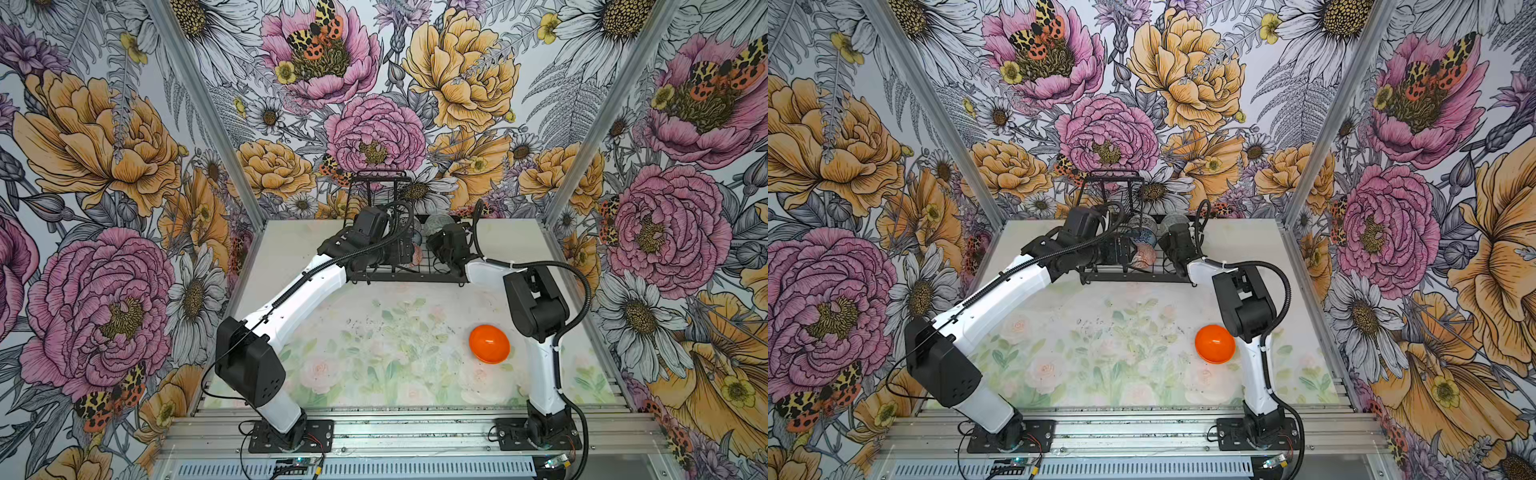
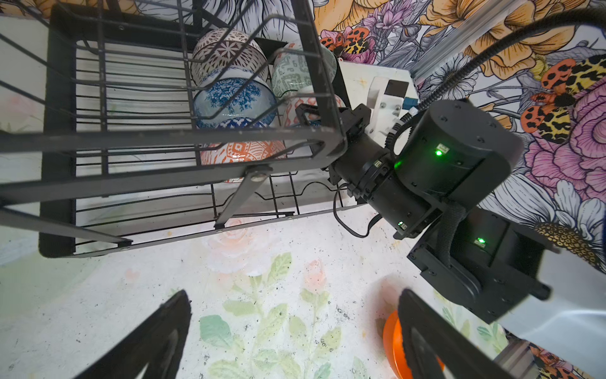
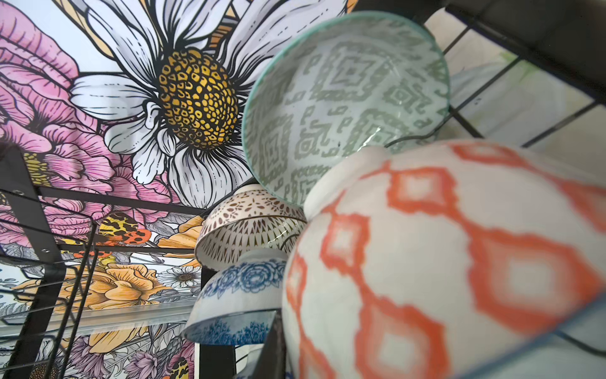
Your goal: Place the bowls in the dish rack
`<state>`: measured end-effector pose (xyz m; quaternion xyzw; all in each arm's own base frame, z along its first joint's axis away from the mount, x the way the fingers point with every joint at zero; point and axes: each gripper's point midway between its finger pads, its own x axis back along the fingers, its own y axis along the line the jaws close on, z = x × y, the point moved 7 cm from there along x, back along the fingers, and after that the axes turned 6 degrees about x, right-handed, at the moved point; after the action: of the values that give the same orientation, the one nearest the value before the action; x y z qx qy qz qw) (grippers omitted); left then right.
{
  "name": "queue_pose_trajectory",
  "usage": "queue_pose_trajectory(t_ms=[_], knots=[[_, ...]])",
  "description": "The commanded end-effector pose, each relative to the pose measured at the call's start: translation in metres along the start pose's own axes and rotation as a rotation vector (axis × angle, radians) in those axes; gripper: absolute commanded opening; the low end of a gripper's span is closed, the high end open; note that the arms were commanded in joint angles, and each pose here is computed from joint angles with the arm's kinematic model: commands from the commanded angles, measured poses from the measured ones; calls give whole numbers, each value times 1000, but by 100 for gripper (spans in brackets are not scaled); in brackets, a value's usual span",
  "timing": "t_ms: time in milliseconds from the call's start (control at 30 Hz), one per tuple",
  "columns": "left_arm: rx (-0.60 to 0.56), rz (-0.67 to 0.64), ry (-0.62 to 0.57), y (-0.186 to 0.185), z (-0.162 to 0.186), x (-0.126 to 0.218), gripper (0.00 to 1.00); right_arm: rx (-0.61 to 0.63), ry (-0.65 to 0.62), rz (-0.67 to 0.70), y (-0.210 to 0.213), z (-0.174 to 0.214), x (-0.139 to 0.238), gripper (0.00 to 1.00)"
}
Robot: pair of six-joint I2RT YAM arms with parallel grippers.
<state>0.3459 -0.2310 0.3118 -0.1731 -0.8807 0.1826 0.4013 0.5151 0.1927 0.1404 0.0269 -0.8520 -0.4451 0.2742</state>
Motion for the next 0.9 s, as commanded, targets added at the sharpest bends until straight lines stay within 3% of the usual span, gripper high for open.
queue_pose_trajectory(t_ms=[0,867], knots=[[16,41,-29,-5,-3,12,99,-4,61,145,-29,17,6,14],[15,40,-29,-5,-4,11,99,-88,75,199,-36,0,-14,20]])
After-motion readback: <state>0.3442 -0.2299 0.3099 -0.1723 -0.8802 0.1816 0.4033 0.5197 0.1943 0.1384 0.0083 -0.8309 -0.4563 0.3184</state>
